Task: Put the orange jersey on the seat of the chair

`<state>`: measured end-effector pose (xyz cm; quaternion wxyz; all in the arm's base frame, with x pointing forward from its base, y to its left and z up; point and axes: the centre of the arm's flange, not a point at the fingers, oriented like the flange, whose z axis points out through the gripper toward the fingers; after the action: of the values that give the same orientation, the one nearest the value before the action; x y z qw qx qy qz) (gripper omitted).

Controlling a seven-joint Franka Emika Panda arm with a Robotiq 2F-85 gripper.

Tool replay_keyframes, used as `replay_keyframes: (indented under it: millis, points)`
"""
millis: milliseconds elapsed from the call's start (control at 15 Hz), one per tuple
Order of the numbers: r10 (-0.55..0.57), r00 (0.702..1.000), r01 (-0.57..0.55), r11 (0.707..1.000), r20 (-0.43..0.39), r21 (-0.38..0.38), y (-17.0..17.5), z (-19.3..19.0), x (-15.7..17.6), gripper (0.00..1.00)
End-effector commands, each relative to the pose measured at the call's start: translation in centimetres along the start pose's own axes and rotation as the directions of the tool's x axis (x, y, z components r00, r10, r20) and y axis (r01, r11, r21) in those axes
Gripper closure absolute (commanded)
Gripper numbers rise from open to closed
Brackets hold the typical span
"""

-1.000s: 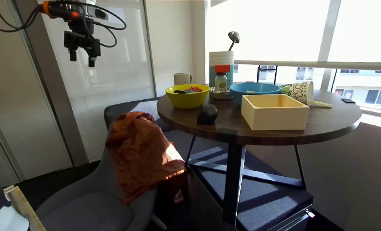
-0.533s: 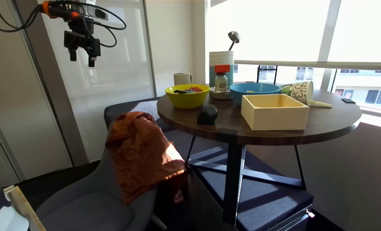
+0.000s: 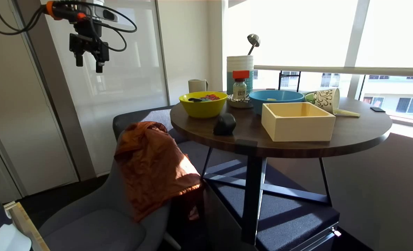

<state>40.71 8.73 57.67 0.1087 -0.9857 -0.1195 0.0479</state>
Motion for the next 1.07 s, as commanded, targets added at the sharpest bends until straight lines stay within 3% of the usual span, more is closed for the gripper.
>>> replay_keyframes:
  millis: [0, 200, 400, 667, 1000]
  points:
    - [0.01, 1.0, -0.01, 1.0, 0.014, 0.027, -2.0, 1.6, 0.9, 0.0]
    - [0.065, 0.998, -0.066, 0.996, 0.021, 0.067, -6.2, 4.6, 1.4, 0.0]
    - [0.099, 0.993, -0.095, 0.993, -0.056, 0.077, -10.4, 8.8, 3.1, 0.0]
    - [0.009, 0.977, -0.027, 0.996, -0.215, -0.085, -13.5, 13.6, 7.0, 0.0]
    - [-0.141, 0.956, 0.082, 0.971, -0.256, -0.227, -13.5, 17.9, 13.0, 0.0]
